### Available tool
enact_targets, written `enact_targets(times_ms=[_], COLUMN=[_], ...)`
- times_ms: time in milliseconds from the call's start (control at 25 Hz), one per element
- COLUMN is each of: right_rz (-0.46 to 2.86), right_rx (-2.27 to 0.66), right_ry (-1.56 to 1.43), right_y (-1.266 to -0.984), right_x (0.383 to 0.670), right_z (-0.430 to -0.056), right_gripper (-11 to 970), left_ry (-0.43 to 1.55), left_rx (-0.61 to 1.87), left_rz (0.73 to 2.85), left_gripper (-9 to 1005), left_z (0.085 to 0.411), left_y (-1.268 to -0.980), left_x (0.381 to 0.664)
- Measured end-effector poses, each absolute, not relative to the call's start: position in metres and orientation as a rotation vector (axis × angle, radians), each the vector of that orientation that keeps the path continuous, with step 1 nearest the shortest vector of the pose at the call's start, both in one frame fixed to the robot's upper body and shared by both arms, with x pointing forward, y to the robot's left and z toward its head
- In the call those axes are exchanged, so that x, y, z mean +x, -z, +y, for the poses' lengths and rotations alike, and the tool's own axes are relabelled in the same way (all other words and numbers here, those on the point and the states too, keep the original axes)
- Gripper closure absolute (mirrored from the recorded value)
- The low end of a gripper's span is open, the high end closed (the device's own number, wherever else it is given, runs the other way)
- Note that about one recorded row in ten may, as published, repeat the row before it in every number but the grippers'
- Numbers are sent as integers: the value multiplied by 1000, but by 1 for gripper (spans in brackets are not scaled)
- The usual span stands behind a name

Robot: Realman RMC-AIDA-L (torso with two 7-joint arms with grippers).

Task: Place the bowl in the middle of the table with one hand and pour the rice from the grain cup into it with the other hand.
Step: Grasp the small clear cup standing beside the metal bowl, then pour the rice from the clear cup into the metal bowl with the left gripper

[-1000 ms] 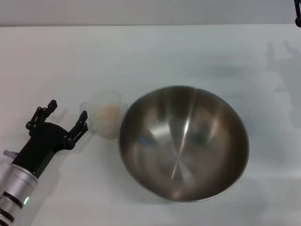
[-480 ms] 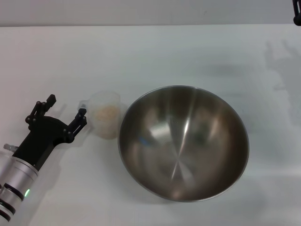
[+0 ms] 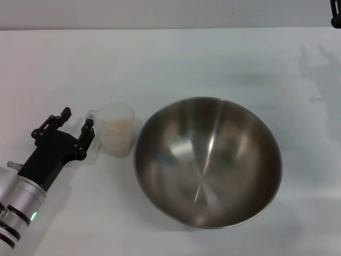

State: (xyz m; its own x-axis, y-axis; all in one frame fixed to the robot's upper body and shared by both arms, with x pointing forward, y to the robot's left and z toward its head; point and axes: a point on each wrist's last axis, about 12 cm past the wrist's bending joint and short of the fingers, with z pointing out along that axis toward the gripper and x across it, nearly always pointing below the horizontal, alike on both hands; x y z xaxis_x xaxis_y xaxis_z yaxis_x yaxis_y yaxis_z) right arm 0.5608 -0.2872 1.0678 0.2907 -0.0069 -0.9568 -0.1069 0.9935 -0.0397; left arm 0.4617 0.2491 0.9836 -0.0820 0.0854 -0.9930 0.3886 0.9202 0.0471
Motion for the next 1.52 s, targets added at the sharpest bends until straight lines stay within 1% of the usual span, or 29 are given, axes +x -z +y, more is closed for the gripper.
enact_targets(times_ms=[80,280,520,720,920,960,1000,1040,1160,1200,1280,1360,1400,1440,1520], right_rz=[1274,1275,1280,1287,1286,1286,1285,1285,1282,1279,1277,1273,1268,1268,1264], right_rx=[-103,-102,-101,-102,-96,-95,-93,-93,-82,-79,-78,-75,-70,-70,-67], right_ry=[-67,-69,-69,-69,-66,-66,-64,-64,-58,-51,-49,-45,-40,-40,-39], right_y=[-1068,-1068,-1067,-1067,-1067,-1067,-1067,-1067,-1068,-1069,-1070,-1071,-1073,-1073,-1074], right_x=[561,561,562,563,563,563,563,563,564,565,565,567,568,568,570], right_z=[-287,-286,-286,-285,-286,-286,-287,-287,-288,-289,-290,-290,-291,-291,-291], right_gripper=[508,508,509,509,509,509,509,509,508,508,508,509,509,509,509], left_ry=[262,285,288,305,279,261,213,213,111,7,-32,-148,-234,-234,-327], left_rx=[371,352,345,322,310,320,367,367,476,564,599,719,823,823,926], left_rz=[1649,1661,1661,1663,1611,1584,1512,1512,1374,1264,1223,1099,995,995,890], left_gripper=[282,530,749,965,968,968,968,969,969,970,970,972,972,973,972], left_z=[249,248,248,247,249,249,247,247,240,234,231,222,215,215,209], left_y=[-983,-983,-984,-985,-992,-995,-1002,-1002,-1015,-1024,-1027,-1034,-1038,-1038,-1040], left_x=[463,464,467,469,473,475,477,477,479,480,480,480,479,479,478])
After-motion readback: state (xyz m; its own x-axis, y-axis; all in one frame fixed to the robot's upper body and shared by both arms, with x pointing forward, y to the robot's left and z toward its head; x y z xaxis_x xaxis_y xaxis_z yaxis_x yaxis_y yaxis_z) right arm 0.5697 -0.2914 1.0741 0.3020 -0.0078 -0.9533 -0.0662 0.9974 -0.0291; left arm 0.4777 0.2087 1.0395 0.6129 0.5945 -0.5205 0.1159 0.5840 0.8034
